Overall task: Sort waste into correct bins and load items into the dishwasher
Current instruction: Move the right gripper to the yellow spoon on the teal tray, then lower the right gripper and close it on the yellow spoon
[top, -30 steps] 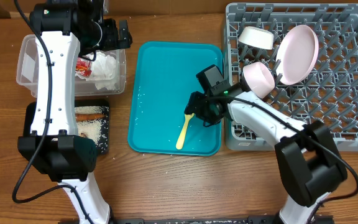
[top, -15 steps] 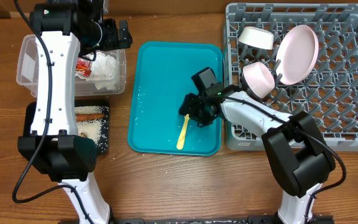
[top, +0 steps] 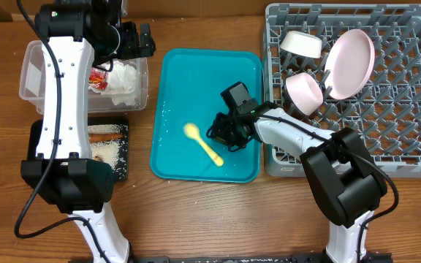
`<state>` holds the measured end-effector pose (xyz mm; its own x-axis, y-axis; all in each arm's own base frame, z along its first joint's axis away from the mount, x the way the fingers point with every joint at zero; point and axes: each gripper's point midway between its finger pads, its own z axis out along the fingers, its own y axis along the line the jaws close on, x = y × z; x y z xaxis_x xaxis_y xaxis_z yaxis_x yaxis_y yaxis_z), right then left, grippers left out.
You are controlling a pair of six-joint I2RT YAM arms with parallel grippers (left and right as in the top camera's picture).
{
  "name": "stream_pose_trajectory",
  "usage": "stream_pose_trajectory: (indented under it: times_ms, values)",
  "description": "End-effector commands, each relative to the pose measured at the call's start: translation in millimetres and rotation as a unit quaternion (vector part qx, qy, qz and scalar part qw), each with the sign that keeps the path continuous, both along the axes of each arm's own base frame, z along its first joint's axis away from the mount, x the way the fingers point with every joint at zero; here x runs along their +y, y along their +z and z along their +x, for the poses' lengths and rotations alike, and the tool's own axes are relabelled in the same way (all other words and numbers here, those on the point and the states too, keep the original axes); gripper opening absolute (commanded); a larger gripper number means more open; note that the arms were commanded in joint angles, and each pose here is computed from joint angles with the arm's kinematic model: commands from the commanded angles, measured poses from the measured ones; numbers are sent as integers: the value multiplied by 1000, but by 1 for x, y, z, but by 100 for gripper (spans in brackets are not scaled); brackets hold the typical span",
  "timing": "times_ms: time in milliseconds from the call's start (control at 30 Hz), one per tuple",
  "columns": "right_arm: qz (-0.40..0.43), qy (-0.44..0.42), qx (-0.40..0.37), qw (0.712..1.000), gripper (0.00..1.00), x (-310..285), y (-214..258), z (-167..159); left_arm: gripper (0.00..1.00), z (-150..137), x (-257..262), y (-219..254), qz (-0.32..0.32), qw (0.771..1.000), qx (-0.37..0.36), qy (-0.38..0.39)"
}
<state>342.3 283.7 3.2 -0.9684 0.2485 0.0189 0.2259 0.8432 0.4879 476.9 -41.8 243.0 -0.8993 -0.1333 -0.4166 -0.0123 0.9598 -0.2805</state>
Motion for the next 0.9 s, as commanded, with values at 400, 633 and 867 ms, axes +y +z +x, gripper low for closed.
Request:
stream_pose_trajectory:
  times_ms: [400, 633, 867]
  values:
    - [-67, 144, -88, 983, 39, 5, 37, 13, 100, 1, -1, 7, -3, 1000, -9, 3]
    - [-80, 183, -64, 978, 43, 23, 44, -17, 100, 1, -1, 7, -3, 1000, -9, 3]
    - [-112, 332, -118, 929, 54, 46, 41, -48, 100, 1, -1, 7, -3, 1000, -9, 3]
